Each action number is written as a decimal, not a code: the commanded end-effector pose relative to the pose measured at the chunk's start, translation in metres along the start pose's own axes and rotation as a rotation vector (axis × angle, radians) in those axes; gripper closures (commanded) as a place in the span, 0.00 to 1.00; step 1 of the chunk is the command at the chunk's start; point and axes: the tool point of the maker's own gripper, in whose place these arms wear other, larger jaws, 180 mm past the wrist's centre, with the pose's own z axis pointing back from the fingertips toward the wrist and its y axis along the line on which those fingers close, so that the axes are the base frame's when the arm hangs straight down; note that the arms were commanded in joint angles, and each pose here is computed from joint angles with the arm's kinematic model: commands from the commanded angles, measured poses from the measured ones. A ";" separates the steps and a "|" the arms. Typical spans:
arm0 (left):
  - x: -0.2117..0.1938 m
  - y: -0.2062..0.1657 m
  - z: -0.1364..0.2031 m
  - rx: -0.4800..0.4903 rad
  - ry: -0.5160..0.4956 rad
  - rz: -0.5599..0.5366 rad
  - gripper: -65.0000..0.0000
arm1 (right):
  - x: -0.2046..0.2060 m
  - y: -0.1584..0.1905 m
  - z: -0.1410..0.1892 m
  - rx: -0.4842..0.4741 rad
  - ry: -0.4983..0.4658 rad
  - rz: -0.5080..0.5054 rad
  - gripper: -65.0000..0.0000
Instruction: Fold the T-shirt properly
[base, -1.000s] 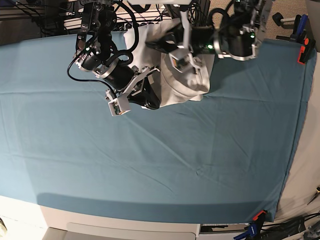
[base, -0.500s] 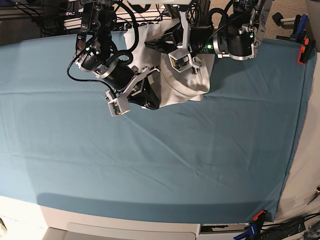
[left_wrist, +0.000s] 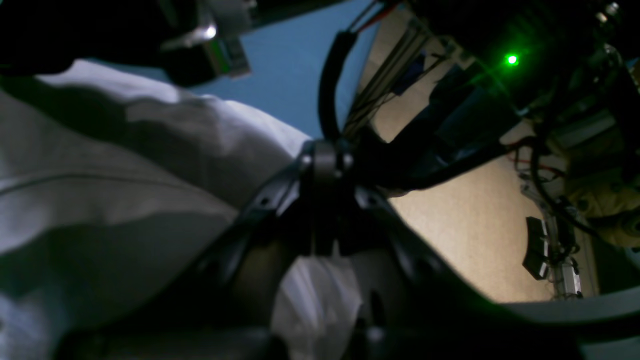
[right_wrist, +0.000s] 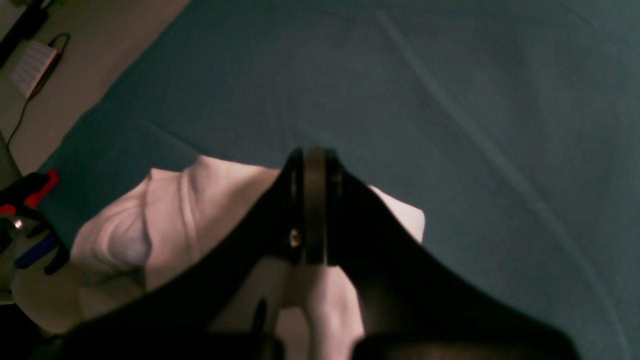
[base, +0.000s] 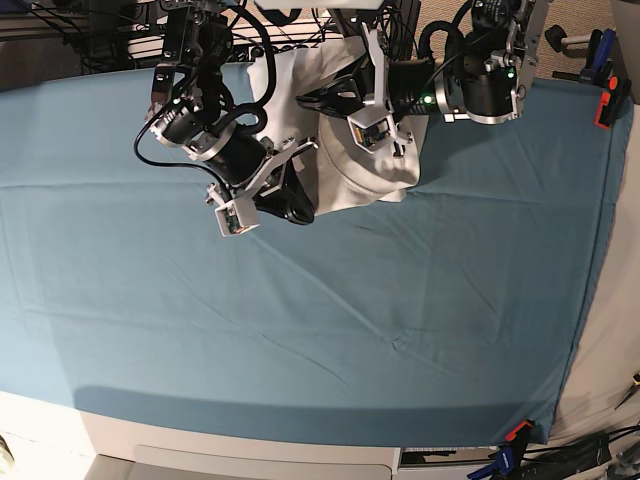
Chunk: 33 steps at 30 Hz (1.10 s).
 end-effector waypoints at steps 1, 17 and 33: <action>0.015 -0.005 0.002 -0.013 -0.057 -0.009 1.00 | 0.016 0.005 0.000 0.020 -0.062 0.006 1.00; 0.028 0.009 0.012 0.138 -0.053 -0.092 1.00 | 0.016 0.005 0.000 0.020 -0.062 0.006 1.00; 0.049 0.034 0.052 0.241 -0.119 -0.172 1.00 | 0.018 -0.004 0.000 -0.021 -0.058 0.052 1.00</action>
